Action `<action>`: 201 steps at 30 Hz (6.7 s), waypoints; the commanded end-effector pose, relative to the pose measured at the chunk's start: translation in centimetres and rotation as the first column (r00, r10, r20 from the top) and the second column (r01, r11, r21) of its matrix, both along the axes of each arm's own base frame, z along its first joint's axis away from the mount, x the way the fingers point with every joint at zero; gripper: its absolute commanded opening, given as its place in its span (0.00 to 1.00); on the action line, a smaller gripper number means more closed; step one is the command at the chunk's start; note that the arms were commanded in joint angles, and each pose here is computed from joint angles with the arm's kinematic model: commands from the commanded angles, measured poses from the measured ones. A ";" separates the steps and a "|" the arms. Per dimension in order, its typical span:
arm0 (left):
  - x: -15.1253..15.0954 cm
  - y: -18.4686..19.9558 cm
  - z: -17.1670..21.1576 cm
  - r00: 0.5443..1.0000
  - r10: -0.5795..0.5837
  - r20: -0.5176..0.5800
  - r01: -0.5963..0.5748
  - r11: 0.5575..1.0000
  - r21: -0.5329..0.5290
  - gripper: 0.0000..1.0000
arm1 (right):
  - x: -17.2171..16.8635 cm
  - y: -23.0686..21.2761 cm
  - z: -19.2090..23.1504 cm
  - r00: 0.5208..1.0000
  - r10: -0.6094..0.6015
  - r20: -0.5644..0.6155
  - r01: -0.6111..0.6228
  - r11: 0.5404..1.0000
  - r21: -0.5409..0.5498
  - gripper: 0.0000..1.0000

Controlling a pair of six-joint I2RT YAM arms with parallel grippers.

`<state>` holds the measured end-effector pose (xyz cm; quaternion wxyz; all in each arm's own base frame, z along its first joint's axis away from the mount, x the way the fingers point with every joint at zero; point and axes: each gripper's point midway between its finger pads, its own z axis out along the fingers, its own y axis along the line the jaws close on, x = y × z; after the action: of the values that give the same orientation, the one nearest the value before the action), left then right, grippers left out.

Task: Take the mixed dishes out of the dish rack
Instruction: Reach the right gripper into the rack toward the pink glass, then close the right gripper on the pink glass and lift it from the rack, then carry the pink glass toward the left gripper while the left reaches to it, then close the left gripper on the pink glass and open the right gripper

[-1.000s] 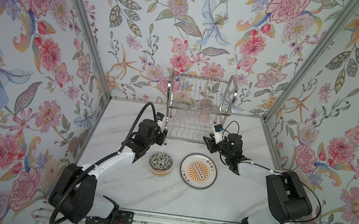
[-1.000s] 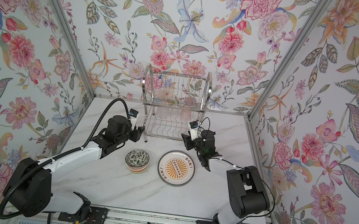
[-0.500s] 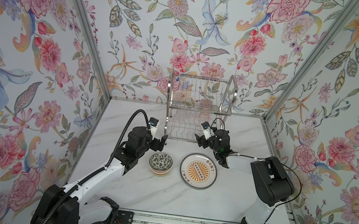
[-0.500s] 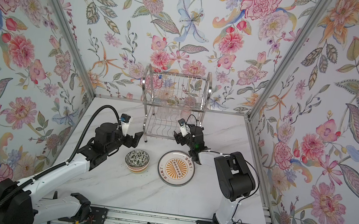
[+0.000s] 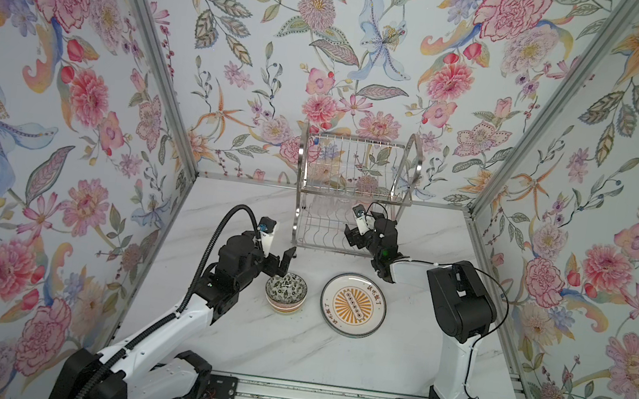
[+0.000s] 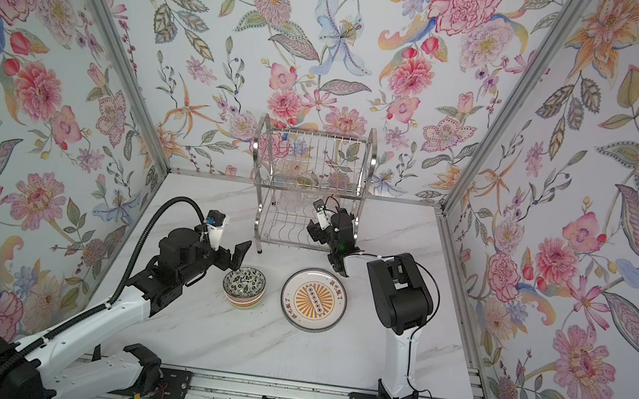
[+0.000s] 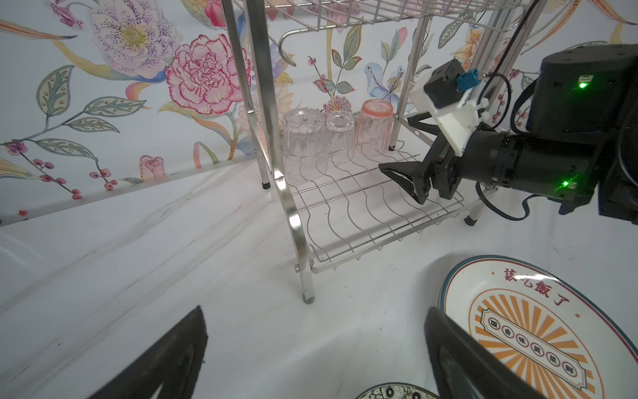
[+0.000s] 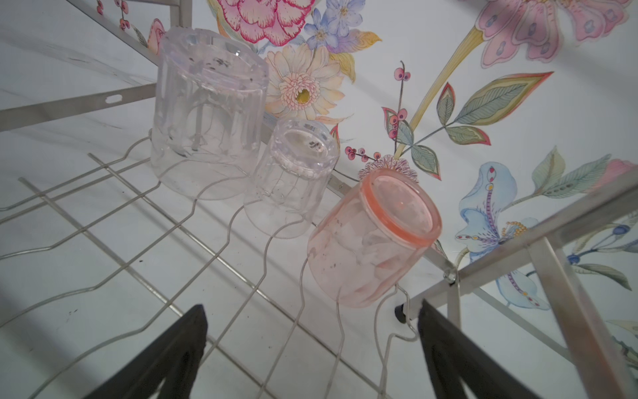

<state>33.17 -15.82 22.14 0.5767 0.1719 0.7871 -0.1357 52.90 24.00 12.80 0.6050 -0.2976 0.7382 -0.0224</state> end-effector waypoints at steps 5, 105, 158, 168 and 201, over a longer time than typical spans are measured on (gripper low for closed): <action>-0.4 -0.5 0.3 0.999 -0.040 0.025 0.040 0.999 -0.003 1.00 | 3.4 -1.4 1.0 0.994 -0.096 0.057 0.095 0.995 0.025 0.94; 0.4 -1.0 2.0 0.998 -0.026 0.063 0.031 0.997 -0.076 0.99 | -1.0 0.6 8.4 0.953 0.197 0.231 -0.280 0.861 0.425 0.00; -0.4 -16.3 5.6 0.826 -0.452 0.337 0.441 0.890 0.112 0.86 | -16.1 -1.8 13.8 0.752 0.558 -0.351 0.319 0.157 0.935 0.00; 0.7 -18.8 5.8 0.820 -0.449 0.355 0.443 0.891 0.102 0.79 | -17.1 -1.2 13.5 0.694 0.614 -0.377 0.401 0.105 0.910 0.00; 0.7 -23.3 5.4 0.790 -0.486 0.374 0.505 0.861 0.052 0.00 | -18.8 -1.8 13.0 0.678 0.650 -0.342 0.424 0.035 0.905 0.51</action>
<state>34.67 -38.66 25.52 0.6465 0.3776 0.6101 -0.2592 34.88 22.10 25.32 0.2699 0.1843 0.6731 0.6635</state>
